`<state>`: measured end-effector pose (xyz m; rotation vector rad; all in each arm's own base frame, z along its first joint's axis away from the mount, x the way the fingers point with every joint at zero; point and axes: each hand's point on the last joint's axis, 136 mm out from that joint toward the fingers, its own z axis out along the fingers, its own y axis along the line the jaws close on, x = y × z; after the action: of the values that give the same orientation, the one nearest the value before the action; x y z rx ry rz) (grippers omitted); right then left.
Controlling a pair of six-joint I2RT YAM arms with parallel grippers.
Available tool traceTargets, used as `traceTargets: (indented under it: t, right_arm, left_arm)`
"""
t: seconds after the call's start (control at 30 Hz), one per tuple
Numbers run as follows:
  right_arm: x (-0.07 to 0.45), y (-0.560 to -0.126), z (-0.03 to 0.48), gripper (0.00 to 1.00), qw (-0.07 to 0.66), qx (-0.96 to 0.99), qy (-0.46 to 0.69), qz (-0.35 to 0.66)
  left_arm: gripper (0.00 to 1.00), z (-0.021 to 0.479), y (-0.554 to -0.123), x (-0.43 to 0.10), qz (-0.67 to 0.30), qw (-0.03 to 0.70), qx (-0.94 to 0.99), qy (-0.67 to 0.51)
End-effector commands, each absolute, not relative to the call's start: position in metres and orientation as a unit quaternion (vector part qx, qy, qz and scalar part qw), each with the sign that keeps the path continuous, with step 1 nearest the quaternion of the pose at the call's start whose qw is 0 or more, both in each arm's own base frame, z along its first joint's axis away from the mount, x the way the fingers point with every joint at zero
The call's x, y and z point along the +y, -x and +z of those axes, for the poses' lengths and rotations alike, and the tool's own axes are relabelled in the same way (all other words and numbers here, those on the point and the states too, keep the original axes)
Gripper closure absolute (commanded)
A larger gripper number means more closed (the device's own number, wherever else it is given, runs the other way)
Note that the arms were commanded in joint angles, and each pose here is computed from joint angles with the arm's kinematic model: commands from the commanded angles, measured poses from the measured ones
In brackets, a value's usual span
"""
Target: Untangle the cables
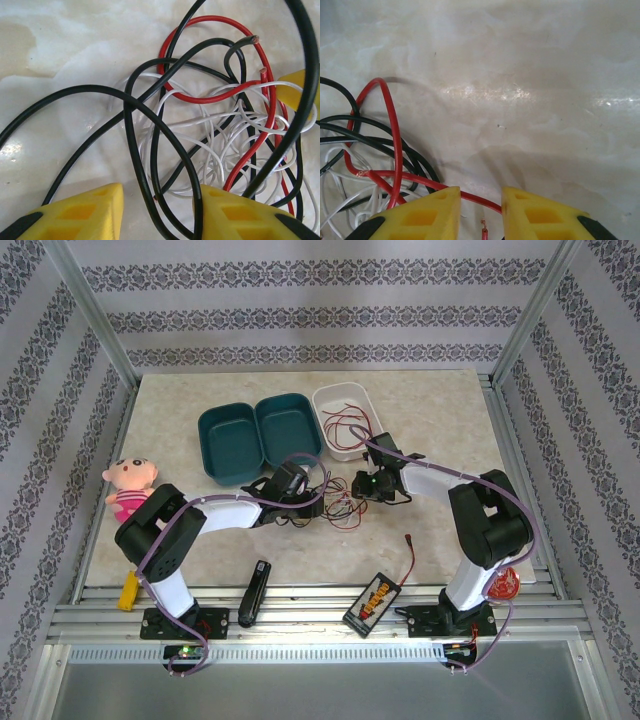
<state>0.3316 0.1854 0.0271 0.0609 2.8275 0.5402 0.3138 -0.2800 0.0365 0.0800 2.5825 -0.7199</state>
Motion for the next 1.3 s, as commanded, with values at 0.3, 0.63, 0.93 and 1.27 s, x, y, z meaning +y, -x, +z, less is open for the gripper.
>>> traceTargets:
  t: [0.3,0.63,0.93,1.27]
  right_arm:
    - [0.181,-0.316,0.024,0.65,0.123,0.988,0.037,0.083]
    - [0.173,-0.322,0.016,0.64,0.115,0.992,0.028,0.032]
    - [0.152,-0.315,0.008,0.65,0.090,0.996,0.004,-0.011]
    - [0.117,-0.307,0.014,0.66,0.081,0.994,-0.074,0.003]
  left_arm:
    - [0.65,0.037,-0.315,-0.276,-0.268,0.226,0.936,-0.017]
    - [0.65,0.037,-0.315,-0.276,-0.270,0.226,0.936,-0.017]
    - [0.65,0.037,-0.315,-0.272,-0.267,0.229,0.936,-0.012]
    - [0.65,0.040,-0.315,-0.268,-0.266,0.233,0.936,-0.007]
